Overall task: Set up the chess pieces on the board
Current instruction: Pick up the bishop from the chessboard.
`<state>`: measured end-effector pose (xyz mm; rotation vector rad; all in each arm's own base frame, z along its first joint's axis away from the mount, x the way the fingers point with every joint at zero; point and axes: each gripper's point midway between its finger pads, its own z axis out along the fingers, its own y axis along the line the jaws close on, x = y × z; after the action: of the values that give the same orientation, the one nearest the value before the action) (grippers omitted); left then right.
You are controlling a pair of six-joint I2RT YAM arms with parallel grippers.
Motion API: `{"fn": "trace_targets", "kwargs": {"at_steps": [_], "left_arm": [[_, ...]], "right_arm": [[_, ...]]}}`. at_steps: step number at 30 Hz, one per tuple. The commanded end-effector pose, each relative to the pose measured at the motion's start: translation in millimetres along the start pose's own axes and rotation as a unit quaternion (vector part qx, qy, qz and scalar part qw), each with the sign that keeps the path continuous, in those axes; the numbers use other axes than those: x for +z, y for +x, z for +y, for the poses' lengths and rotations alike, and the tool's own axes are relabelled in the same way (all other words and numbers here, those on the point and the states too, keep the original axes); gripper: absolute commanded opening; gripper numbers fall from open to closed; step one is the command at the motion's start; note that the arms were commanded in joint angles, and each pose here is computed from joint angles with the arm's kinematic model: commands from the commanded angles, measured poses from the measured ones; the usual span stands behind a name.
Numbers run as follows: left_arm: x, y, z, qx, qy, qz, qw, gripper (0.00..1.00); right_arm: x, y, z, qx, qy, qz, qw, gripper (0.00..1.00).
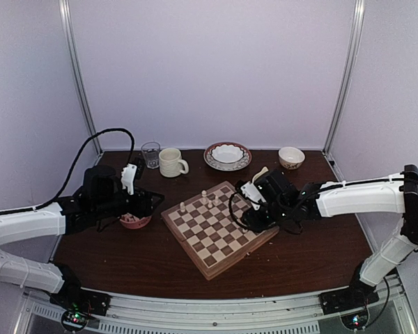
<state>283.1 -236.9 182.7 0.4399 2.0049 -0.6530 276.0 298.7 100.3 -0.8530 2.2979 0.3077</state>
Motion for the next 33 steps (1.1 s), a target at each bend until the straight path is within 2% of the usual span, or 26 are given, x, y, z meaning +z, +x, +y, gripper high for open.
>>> {"fn": "trace_targets", "kwargs": {"at_steps": [1,14,25,33], "left_arm": [[-2.8,-20.7,-1.4,0.010,-0.002,-0.026,1.000,0.62],[-0.3,-19.1,-3.2,0.010,0.003,-0.020,1.000,0.62],[-0.5,-19.4,-3.5,0.010,0.004,-0.020,1.000,0.62],[0.1,-19.6,-3.9,0.010,0.005,-0.019,1.000,0.62]], "right_arm": [[1.2,-14.1,-3.3,0.019,0.002,-0.024,1.000,0.42],[7.9,-3.4,3.0,0.010,-0.018,0.006,1.000,0.40],[13.1,4.5,4.4,0.006,-0.020,0.033,0.999,0.34],[14.6,7.1,4.1,0.002,-0.019,0.042,0.999,0.32]]}}
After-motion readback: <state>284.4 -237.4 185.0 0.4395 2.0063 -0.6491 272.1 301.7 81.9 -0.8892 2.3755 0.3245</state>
